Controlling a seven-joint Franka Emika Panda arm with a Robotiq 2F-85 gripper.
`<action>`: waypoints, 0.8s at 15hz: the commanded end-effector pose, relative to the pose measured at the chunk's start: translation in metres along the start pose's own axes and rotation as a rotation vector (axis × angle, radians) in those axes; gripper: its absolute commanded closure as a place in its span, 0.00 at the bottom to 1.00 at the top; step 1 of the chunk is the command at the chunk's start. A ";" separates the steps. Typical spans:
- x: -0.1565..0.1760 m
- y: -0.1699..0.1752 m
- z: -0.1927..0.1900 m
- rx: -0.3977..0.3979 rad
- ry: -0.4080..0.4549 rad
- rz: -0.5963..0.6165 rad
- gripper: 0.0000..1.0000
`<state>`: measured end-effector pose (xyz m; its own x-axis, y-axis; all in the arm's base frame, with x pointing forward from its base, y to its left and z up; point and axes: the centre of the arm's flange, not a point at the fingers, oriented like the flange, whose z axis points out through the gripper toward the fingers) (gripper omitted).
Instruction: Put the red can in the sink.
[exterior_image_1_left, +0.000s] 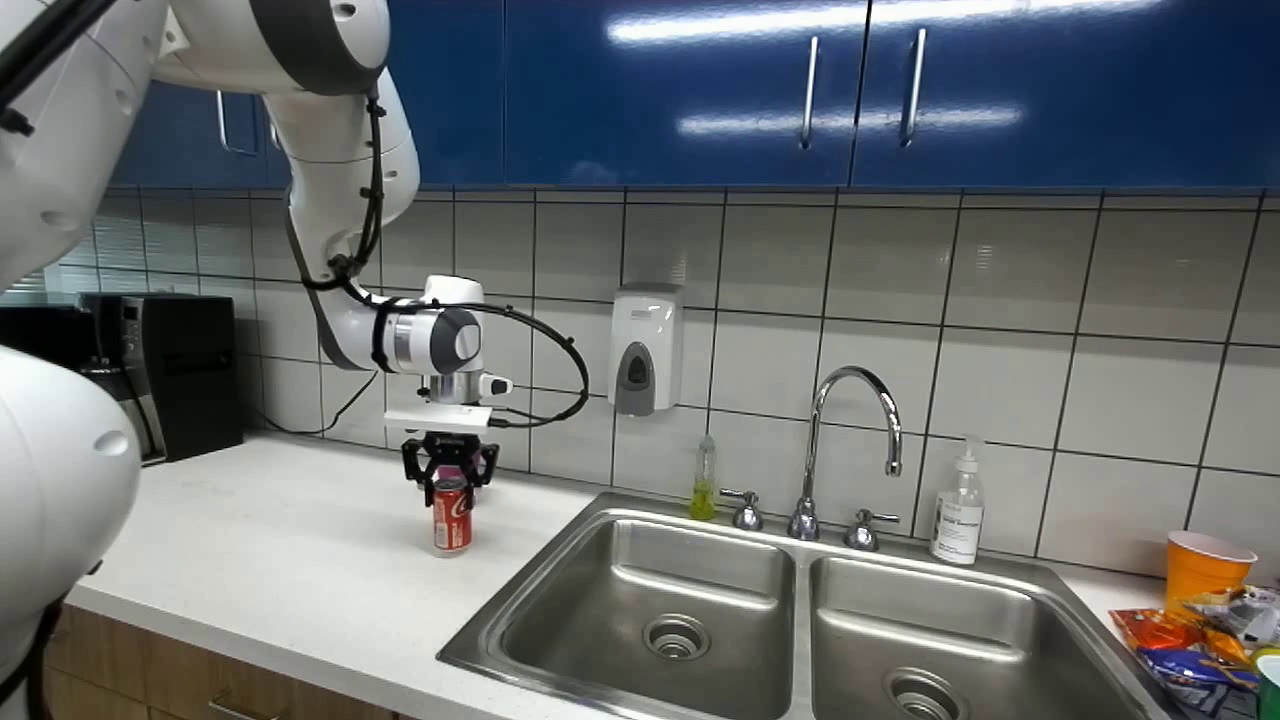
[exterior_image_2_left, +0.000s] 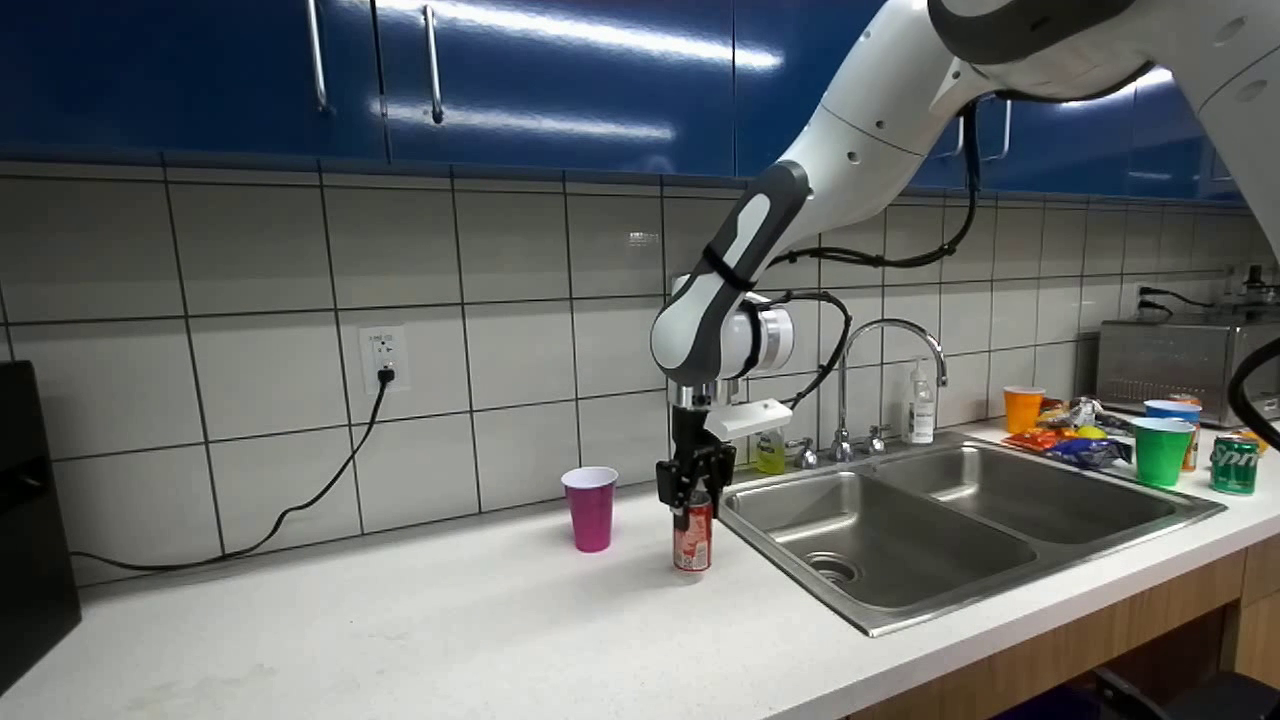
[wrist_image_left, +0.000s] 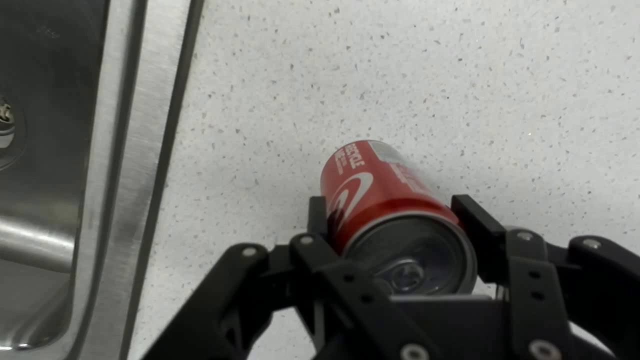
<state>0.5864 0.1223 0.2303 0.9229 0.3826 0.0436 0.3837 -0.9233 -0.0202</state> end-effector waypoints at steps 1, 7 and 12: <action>0.003 0.004 -0.024 -0.021 0.013 0.003 0.61; 0.007 0.004 -0.036 -0.030 0.033 0.002 0.61; 0.005 0.003 -0.047 -0.032 0.047 0.002 0.61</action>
<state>0.5944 0.1230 0.2555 0.9189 0.3847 0.0870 0.3866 -0.9222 -0.0054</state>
